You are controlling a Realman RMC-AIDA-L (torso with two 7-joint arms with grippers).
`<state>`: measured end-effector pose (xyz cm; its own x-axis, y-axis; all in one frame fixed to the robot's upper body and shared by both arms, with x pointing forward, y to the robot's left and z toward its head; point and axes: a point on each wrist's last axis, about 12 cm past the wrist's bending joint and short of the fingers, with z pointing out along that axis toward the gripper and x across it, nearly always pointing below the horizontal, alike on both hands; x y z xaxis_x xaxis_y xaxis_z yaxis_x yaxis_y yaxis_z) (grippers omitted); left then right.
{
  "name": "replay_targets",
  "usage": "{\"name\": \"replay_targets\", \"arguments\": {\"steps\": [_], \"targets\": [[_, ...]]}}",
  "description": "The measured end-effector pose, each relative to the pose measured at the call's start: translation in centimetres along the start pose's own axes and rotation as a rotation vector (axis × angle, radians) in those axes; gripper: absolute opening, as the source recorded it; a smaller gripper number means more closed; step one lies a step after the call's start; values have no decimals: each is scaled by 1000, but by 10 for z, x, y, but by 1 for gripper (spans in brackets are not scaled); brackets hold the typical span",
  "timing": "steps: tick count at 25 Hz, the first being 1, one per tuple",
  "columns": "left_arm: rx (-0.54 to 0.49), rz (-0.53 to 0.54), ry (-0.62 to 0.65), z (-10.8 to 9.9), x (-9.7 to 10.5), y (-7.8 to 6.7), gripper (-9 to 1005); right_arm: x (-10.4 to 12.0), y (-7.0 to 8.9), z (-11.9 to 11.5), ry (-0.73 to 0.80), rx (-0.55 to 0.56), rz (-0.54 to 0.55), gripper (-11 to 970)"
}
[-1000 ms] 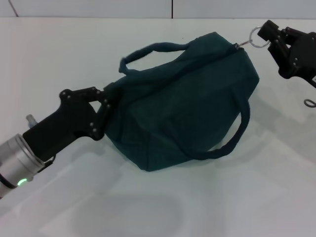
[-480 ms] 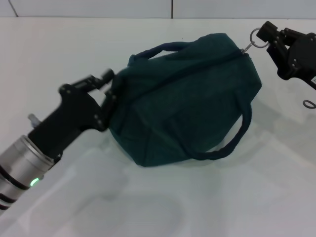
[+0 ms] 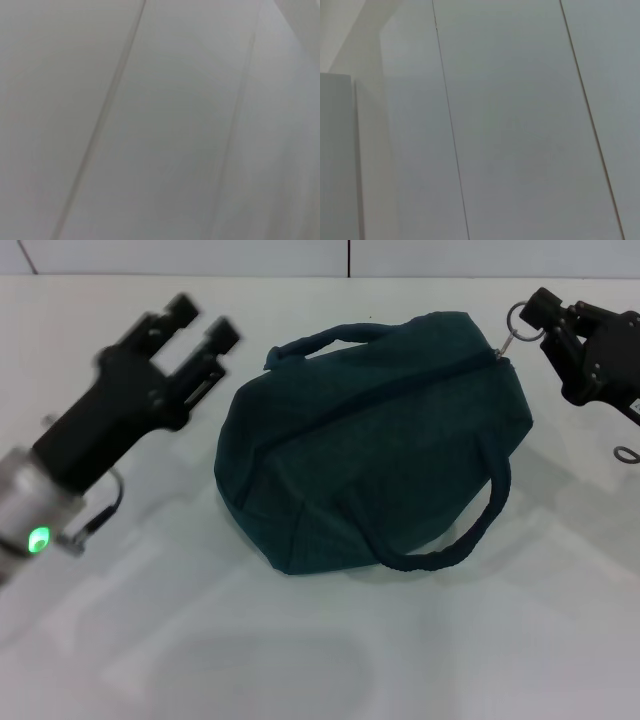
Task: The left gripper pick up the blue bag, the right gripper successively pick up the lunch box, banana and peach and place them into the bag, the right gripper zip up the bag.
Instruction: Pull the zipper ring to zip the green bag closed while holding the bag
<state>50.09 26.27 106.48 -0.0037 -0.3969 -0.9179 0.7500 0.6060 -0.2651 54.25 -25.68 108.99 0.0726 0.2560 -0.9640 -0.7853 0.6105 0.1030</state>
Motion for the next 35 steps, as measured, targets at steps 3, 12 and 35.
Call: {"name": "replay_targets", "arguments": {"steps": [3, 12, 35], "targets": [[106, -93, 119, 29, -18, 19, 581, 0, 0, 0, 1, 1, 1, 16], [364, -136, 475, 108, -44, 20, 873, 1, 0, -1, 6, 3, 5, 17], [371, -92, 627, 146, -25, -5, 738, 6, 2, -5, 14, 13, 24, 17]]}}
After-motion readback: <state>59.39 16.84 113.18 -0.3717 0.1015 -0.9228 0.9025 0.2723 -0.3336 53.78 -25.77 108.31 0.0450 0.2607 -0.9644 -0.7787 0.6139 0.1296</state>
